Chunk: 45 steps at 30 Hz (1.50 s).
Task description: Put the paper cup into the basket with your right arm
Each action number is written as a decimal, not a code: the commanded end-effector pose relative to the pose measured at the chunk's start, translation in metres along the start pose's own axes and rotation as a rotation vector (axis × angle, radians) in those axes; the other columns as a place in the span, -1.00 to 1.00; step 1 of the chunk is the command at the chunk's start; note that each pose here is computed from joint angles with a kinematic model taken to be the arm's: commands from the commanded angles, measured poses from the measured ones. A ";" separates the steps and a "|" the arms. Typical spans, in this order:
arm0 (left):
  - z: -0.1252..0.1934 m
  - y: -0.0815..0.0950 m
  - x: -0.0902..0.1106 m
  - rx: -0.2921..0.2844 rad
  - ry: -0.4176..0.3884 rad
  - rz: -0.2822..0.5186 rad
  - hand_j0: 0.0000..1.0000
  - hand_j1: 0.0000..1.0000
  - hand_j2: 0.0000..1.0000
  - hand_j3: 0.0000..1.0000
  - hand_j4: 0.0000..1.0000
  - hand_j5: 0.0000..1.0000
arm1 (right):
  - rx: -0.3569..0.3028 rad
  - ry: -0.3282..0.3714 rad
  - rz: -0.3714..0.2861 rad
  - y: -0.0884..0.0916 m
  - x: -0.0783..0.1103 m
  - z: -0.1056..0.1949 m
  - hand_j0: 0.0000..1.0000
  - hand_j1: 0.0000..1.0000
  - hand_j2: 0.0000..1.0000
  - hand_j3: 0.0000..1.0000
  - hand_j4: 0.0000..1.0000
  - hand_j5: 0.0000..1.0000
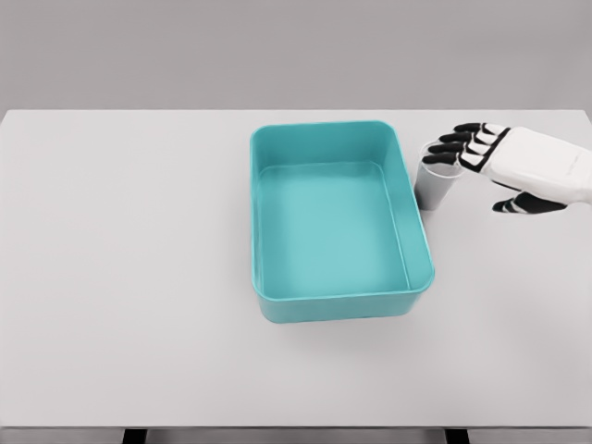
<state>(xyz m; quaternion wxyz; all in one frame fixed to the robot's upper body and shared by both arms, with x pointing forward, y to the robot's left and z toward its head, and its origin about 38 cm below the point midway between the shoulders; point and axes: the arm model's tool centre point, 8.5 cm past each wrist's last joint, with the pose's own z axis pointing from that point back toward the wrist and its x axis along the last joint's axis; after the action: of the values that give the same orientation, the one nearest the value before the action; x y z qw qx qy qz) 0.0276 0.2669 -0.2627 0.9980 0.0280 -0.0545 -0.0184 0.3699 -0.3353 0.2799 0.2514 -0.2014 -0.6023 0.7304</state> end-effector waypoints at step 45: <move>0.000 0.000 0.000 0.000 0.001 0.000 1.00 1.00 1.00 1.00 1.00 1.00 | -0.495 0.253 -1.290 0.167 -0.099 -0.040 1.00 1.00 1.00 1.00 1.00 1.00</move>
<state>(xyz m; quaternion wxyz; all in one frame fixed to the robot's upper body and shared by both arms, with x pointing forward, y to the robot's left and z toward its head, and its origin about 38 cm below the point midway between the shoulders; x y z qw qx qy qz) 0.0276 0.2669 -0.2627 0.9979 0.0280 -0.0545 -0.0186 0.4507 -0.3897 0.1067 0.6510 0.0505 -0.7098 0.2643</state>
